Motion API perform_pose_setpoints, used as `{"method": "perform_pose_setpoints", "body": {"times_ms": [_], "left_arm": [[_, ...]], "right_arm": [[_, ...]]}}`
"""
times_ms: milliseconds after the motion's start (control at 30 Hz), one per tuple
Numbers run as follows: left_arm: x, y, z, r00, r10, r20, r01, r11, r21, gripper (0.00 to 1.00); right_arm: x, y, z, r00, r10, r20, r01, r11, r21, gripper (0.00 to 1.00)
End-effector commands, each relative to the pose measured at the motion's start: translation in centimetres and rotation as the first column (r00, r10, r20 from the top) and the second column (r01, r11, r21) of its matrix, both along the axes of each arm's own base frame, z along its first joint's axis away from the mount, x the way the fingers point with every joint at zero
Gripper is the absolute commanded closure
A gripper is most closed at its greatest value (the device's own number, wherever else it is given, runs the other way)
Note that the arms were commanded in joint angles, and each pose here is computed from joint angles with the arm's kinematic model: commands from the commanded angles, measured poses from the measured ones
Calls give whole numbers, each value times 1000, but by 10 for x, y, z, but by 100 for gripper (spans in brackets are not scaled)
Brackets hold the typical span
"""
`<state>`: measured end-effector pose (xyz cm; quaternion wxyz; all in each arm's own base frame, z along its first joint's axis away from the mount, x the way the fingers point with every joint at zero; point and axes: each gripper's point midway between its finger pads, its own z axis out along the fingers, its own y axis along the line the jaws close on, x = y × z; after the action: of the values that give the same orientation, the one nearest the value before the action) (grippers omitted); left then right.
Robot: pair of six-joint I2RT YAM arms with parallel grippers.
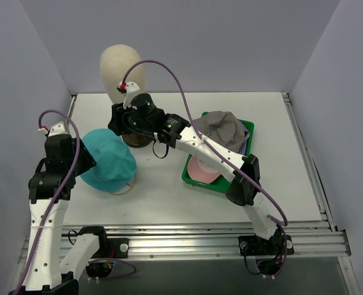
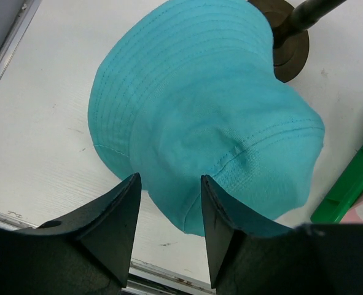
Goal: Stack the hats
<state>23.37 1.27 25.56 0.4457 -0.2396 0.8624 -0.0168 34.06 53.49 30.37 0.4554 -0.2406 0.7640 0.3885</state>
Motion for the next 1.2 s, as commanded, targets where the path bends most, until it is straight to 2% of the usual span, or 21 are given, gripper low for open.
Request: {"method": "perform_pose_setpoints", "body": {"times_ms": [0, 67, 233, 267, 333, 367, 433, 467, 533, 567, 833, 1167], "left_arm": [[8, 4, 22, 999, -6, 53, 5, 1000, 11, 48], [11, 7, 23, 998, -2, 57, 2, 1000, 1, 43], [32, -1, 23, 995, -67, 76, 73, 995, -70, 42], [38, -13, 22, 987, -138, 83, 147, 983, -112, 42], [45, -19, 26, 977, -189, 97, 200, 973, -118, 43], [48, -21, 22, 977, -200, 77, 209, 969, -132, 43], [47, -26, 23, 972, -223, 75, 232, 961, -149, 44], [47, -30, 25, 967, -238, 92, 250, 955, -157, 44], [46, -32, 22, 967, -236, 100, 251, 953, -172, 45], [46, -33, 25, 964, -237, 120, 255, 952, -168, 47], [49, -24, 7, 981, -182, 63, 190, 966, -178, 65], [51, -8, -7, 995, -101, 9, 102, 984, -149, 71]], "right_arm": [[-1, 5, 32, 998, 25, 51, -29, 997, 72, 59], [-3, 5, 32, 998, 30, 46, -33, 997, 67, 59], [-11, -17, 27, 1000, -3, 26, 3, 1000, 19, 58], [-12, -22, 24, 1000, -14, 23, 13, 1000, 12, 58], [-19, -35, 38, 999, -25, 21, 24, 998, 52, 58], [-24, -40, 10, 1000, -25, -18, 25, 1000, 9, 58], [-35, -49, 16, 999, -23, -33, 24, 998, 53, 58], [-41, -52, -13, 997, -22, -69, 24, 999, 25, 58], [-46, -57, -11, 997, -28, -75, 35, 996, 84, 58], [-49, -59, -30, 995, -28, -90, 36, 996, 80, 59], [-65, -67, -60, 995, 16, -99, -8, 996, 88, 59], [-85, -69, -85, 990, 101, -98, -87, 987, 132, 58]]}}
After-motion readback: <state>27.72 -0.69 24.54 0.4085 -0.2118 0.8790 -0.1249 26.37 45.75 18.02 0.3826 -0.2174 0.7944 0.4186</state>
